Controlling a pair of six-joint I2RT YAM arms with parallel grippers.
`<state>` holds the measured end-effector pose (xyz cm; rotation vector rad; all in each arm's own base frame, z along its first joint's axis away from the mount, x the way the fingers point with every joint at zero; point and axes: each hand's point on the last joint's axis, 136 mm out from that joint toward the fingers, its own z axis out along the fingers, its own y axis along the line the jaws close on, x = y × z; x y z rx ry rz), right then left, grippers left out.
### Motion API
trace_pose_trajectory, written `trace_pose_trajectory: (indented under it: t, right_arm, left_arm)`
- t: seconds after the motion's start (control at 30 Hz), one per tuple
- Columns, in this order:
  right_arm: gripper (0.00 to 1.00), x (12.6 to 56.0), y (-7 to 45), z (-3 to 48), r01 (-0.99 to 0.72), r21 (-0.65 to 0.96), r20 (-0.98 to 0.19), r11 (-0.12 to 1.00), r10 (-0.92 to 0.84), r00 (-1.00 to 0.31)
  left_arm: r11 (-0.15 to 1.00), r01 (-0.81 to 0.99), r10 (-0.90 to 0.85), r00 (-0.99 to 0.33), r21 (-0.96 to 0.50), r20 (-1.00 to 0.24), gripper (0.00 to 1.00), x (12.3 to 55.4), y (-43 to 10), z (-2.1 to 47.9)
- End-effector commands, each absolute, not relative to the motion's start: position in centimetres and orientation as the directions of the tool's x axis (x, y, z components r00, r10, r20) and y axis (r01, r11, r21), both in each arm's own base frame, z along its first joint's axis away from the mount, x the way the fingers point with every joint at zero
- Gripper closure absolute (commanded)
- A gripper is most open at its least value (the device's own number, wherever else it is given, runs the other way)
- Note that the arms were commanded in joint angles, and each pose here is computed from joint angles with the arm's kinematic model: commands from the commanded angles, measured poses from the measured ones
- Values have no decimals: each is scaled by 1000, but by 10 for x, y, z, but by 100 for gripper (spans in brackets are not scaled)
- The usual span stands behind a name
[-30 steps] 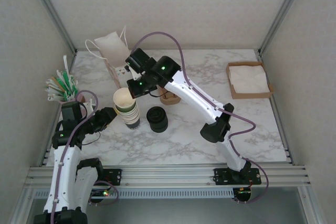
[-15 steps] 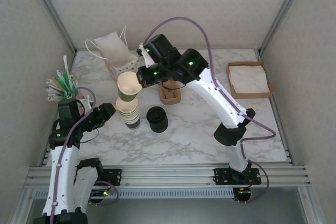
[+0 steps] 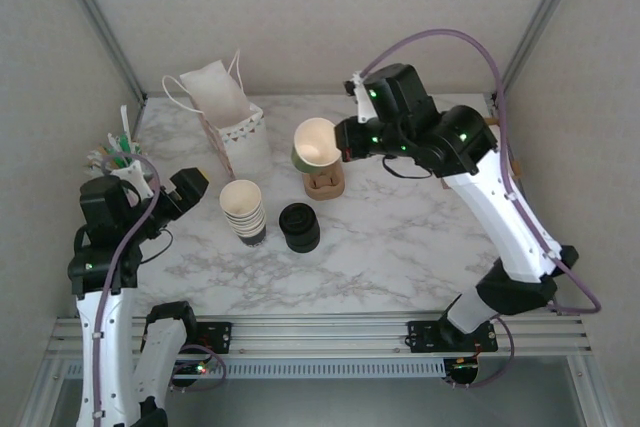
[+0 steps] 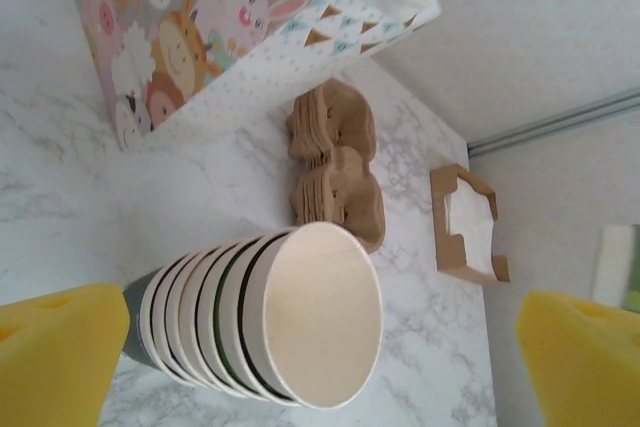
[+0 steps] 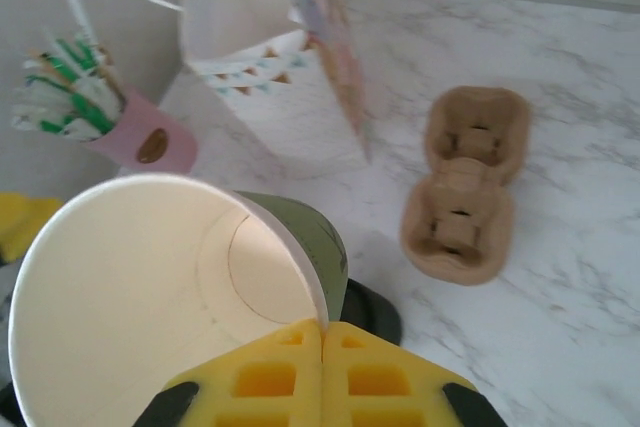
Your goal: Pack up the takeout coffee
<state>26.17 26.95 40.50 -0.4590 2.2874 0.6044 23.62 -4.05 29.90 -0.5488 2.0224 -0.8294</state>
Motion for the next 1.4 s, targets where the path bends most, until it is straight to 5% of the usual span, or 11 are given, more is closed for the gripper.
trace_pose_trajectory:
  t: [0.0,0.53,0.93,1.37]
  right_arm:
    - [100,270,240,398,-426,267,-738,865,-100,-667]
    - [100,288,150,255,-137,280,-566,950,48,-823]
    - [100,313,145,181,-78,277,-463,958,62,-884]
    - [100,326,151,130,-57,250,-367,967,40,-929]
  left_arm:
    - [713,-63,-636,-479,-698,-606,1,246,-30,318]
    - [733,35,-567,-521,-679,-638,1,313,-69,319]
    - [750,167,-419,-628,-640,-656,0,346,-147,312]
    - [760,210,-369,-639,-615,-674,0,346,-169,315]
